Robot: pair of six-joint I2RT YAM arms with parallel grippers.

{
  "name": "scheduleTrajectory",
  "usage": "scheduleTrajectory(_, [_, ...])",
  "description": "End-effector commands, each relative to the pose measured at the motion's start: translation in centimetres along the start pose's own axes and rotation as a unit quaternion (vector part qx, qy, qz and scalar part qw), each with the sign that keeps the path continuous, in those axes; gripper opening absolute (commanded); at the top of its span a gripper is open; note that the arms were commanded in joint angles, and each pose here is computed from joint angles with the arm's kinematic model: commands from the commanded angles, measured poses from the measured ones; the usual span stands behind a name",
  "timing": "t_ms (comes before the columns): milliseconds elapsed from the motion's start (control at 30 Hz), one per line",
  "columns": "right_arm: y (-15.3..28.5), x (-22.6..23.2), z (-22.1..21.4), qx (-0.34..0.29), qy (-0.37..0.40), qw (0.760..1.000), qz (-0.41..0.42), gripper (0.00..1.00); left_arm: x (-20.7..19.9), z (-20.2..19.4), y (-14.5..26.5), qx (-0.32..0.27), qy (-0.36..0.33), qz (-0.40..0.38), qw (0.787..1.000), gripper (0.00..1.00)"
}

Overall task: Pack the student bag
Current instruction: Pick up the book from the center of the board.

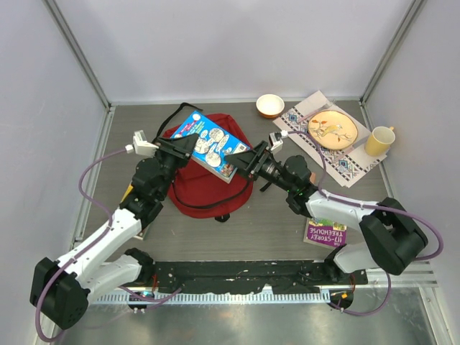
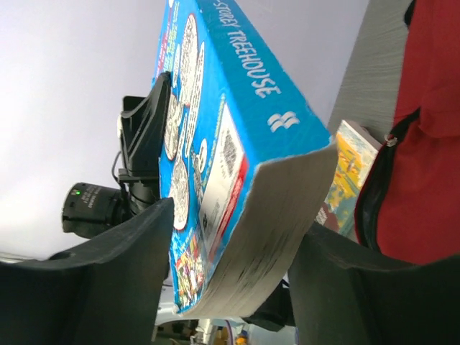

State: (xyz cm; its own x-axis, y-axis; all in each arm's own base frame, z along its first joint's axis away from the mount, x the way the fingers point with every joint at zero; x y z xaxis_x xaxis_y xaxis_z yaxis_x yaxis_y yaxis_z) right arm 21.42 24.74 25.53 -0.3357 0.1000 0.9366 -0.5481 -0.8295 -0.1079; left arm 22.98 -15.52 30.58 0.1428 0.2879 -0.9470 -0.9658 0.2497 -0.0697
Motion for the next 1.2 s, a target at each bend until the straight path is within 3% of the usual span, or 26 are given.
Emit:
scheduleTrajectory(0, [-0.9, 2.7, 0.5, -0.014, -0.010, 0.994, 0.107, 0.61, -2.4, 0.3, -0.1, -0.004, 0.047, -0.078, 0.996, 0.00])
scheduleTrajectory(233, [-0.6, 3.2, 0.8, -0.034, 0.005, 0.991, 0.128, 0.47, -2.0, 0.2, 0.2, 0.002, 0.049, -0.075, 0.996, 0.00])
scheduleTrajectory(333, [-0.6, 3.3, 0.9, -0.037, 0.013, 0.991, 0.125, 0.23, -1.7, 0.1, 0.3, 0.004, 0.046, -0.067, 0.997, 0.01])
scheduleTrajectory(367, [-0.6, 3.3, 0.8, -0.036, 0.015, 0.992, 0.121, 0.10, -1.7, 0.0, 0.3, 0.006, 0.043, -0.065, 0.997, 0.12])
scheduleTrajectory(433, [-0.3, 3.4, 0.9, -0.039, 0.025, 0.992, 0.118, 0.01, -1.3, -0.1, 0.2, 0.016, 0.017, -0.048, 0.999, 0.35])
scheduleTrajectory(467, [-0.1, 3.2, 0.9, -0.039, 0.027, 0.994, 0.100, 0.01, -1.7, 0.0, 0.3, 0.018, 0.003, -0.047, 0.999, 0.65])
scheduleTrajectory(533, [0.9, 3.5, 1.4, -0.069, 0.064, 0.992, 0.079, 0.01, -1.3, 0.1, 0.3, 0.036, -0.054, 0.008, 0.998, 0.99])
scheduleTrajectory(600, [1.6, 2.0, 1.6, -0.071, 0.079, 0.994, -0.021, 0.01, -1.1, 0.4, 0.5, 0.051, -0.114, 0.038, 0.991, 1.00])
scheduleTrajectory(633, [2.1, 1.9, 2.3, -0.109, 0.095, 0.988, -0.062, 0.01, -0.8, 0.6, 0.7, 0.069, -0.169, 0.066, 0.981, 1.00])
scheduleTrajectory(767, [6.4, 1.3, 4.2, -0.185, 0.169, 0.936, -0.246, 0.01, 1.1, 0.1, 1.4, 0.160, -0.290, 0.110, 0.937, 1.00])
scheduleTrajectory(967, [10.7, 1.0, 6.3, -0.252, 0.189, 0.891, -0.327, 0.01, 3.9, -3.3, 2.6, 0.341, -0.359, 0.092, 0.864, 1.00])
scheduleTrajectory(1067, [12.1, 1.5, 7.1, -0.271, 0.202, 0.877, -0.342, 0.01, 4.6, -5.3, 3.5, 0.395, -0.414, 0.067, 0.817, 1.00])
scheduleTrajectory(1167, [12.8, 1.9, 7.6, -0.281, 0.212, 0.866, -0.356, 0.01, 5.4, -6.5, 3.7, 0.445, -0.423, 0.063, 0.787, 0.99])
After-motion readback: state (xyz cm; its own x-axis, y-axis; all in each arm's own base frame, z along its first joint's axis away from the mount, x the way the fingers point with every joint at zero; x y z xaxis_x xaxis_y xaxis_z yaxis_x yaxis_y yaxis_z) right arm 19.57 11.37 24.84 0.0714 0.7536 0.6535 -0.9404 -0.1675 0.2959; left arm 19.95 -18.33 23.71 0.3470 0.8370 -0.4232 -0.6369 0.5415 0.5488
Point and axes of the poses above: each gripper's point midway between its finger pads, its own y axis back along the fingers, its own x axis along the line the jaws close on, z = x × y, the point moved 10 cm from there along y, back along the fingers, and after that the axes turned 4 degrees about y, right-handed, at the moved point
